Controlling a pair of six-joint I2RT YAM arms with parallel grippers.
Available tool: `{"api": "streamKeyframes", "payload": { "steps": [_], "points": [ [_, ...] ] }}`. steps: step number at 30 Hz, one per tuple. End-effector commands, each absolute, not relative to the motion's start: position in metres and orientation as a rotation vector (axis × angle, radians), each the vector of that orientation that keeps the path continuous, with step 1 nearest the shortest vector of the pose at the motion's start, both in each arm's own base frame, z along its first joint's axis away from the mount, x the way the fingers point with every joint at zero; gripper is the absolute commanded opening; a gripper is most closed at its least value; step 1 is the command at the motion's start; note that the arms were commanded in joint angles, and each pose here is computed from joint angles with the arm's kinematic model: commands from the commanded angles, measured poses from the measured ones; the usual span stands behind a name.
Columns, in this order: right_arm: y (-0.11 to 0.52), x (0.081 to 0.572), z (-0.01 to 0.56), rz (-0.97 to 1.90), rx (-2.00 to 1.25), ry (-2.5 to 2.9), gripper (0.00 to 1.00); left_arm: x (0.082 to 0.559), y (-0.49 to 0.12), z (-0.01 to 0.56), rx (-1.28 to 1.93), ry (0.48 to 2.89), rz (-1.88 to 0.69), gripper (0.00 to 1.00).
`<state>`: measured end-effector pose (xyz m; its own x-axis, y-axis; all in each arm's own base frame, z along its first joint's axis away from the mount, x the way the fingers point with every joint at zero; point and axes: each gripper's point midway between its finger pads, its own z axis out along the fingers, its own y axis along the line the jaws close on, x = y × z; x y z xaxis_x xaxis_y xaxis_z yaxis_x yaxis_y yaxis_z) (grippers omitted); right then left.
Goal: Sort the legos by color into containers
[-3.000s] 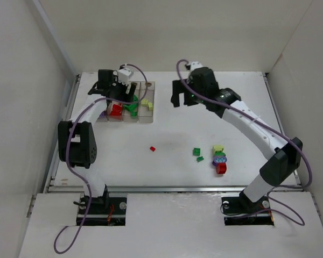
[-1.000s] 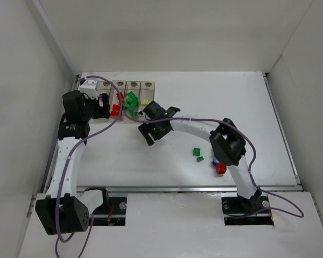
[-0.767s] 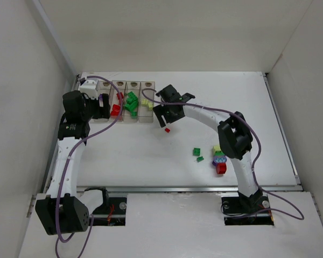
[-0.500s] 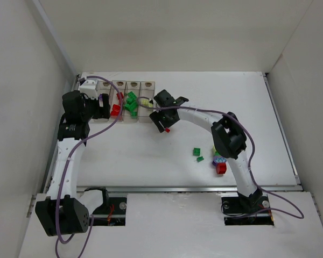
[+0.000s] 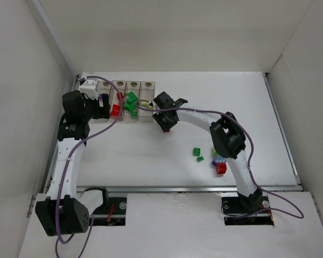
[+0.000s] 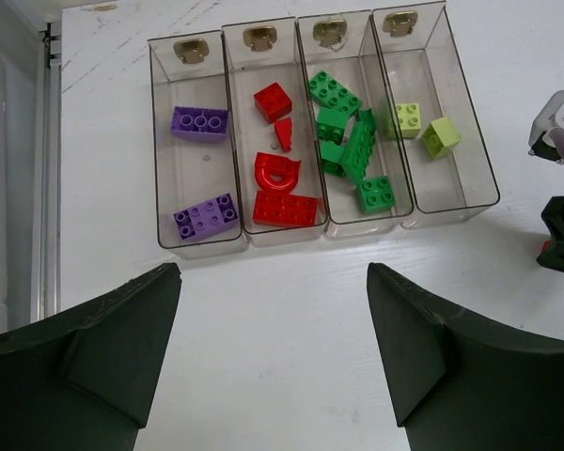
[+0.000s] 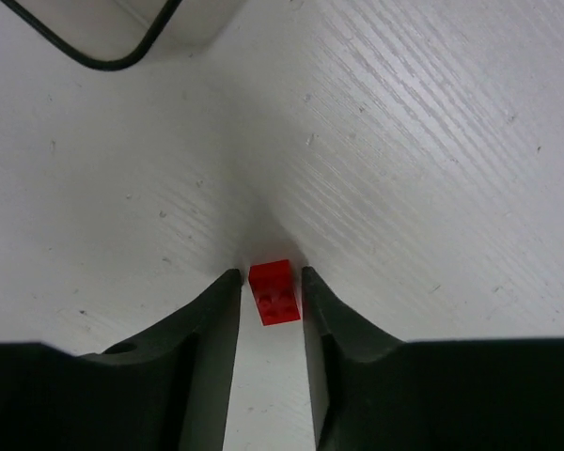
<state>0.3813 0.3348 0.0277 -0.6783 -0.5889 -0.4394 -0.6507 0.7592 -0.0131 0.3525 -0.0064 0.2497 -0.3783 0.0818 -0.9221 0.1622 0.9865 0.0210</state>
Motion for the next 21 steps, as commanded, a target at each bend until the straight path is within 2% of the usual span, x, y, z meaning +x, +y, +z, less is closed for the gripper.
{"api": "streamKeyframes", "payload": {
  "steps": [1,4,5,7,10,13,14,16,18,21],
  "points": [
    [0.33,0.373,0.032,0.207,-0.922,2.556,0.37,0.35,-0.012,0.267,0.183,1.908,-0.106,0.78],
    [0.334,0.376,0.038,0.223,-0.888,2.548,0.21,0.35,-0.013,0.268,0.189,1.907,-0.114,0.78],
    [0.333,0.375,0.038,0.221,-0.88,2.561,0.09,0.349,-0.016,0.268,0.215,1.903,-0.124,0.78],
    [0.34,0.383,0.051,0.27,-0.839,2.541,0.0,0.349,-0.02,0.268,0.256,1.895,-0.139,0.78],
    [0.339,0.394,0.079,0.402,-0.732,2.54,0.0,0.339,-0.035,0.27,0.43,1.844,-0.163,0.78],
    [0.34,0.409,0.135,0.655,-0.607,2.474,0.0,0.326,-0.059,0.274,0.688,1.729,-0.189,0.78],
    [0.34,0.412,0.151,0.73,-0.581,2.444,0.0,0.319,-0.065,0.284,0.751,1.668,-0.187,0.82],
    [0.344,0.414,0.21,0.917,-0.535,2.308,0.0,0.304,-0.089,0.288,0.904,1.557,-0.264,1.0],
    [0.34,0.417,0.264,0.992,-0.497,2.18,0.0,0.293,-0.107,0.298,1.026,1.438,-0.28,1.0],
    [0.342,0.406,0.307,1.059,-0.511,2.084,0.0,0.288,-0.13,0.307,1.102,1.343,-0.349,1.0]
  ]
}}
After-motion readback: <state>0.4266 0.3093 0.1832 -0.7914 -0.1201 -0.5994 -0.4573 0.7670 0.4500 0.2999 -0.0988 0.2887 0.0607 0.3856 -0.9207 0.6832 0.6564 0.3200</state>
